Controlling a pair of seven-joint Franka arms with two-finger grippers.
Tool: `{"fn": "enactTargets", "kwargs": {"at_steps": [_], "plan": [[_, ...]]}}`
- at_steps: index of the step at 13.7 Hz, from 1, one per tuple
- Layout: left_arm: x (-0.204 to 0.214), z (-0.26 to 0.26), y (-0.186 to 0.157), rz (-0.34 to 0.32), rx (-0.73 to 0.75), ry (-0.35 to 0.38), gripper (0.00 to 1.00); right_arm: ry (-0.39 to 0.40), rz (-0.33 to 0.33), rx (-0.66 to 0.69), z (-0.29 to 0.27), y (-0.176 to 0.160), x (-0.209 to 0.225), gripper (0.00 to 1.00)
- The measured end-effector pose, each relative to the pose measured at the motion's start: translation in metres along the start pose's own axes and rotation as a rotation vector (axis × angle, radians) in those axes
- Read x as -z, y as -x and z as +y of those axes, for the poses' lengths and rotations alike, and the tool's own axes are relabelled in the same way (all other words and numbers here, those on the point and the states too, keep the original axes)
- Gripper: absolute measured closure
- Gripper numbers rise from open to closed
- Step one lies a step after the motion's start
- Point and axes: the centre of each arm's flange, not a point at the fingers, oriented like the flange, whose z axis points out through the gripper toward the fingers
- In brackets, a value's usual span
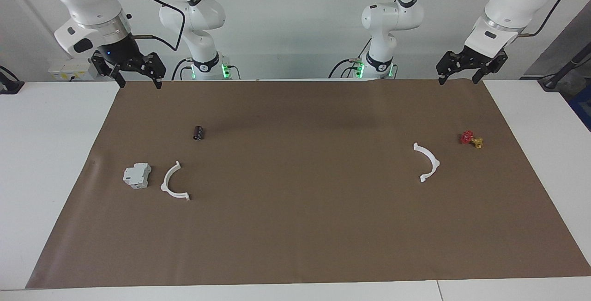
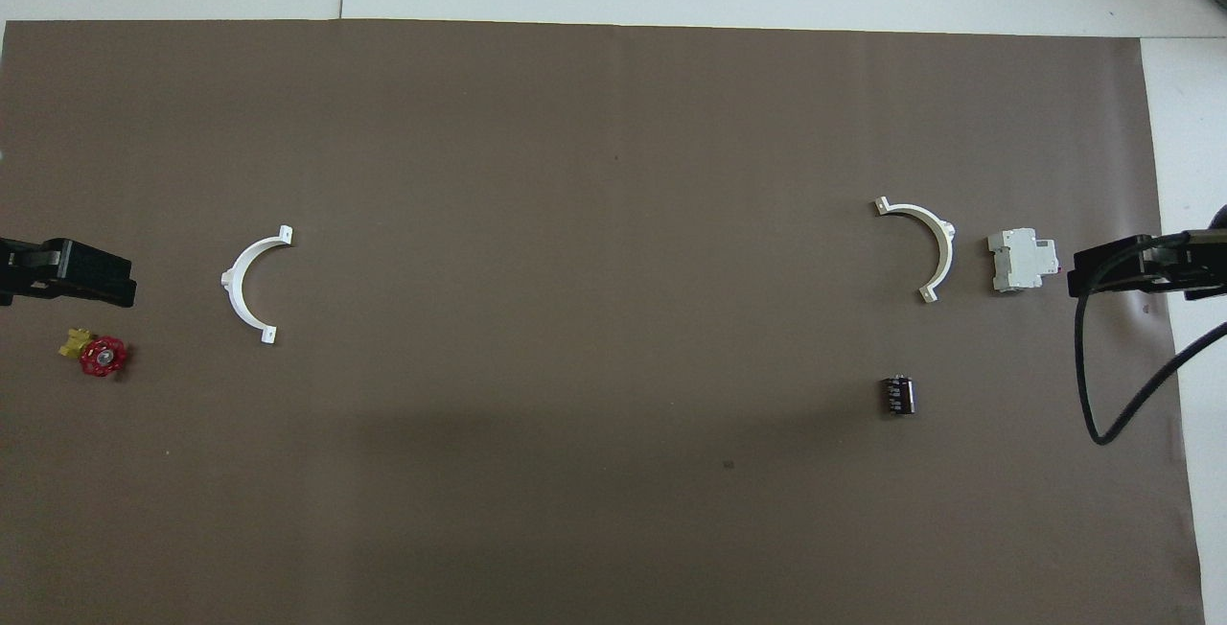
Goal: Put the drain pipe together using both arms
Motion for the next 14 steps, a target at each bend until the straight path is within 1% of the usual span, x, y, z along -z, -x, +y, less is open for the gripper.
{"fn": "enactTargets", "kwargs": {"at_steps": [7,10,12,14], "plan": [[0.0,0.0,0.0,0.0,0.0,0.0,0.0,-0.001,0.003,-0.001,0.001,0.0,0.001,0.0],[0.0,0.0,0.0,0.0,0.0,0.0,0.0,-0.004,0.06,0.004,0.002,-0.008,-0.002,0.0],[0.0,0.0,0.0,0.0,0.0,0.0,0.0,-0.035,0.082,0.084,0.003,-0.021,-0.028,0.0],[0.0,0.0,0.0,0.0,0.0,0.0,0.0,-0.053,0.107,0.212,0.001,-0.042,-0.08,0.0]]}}
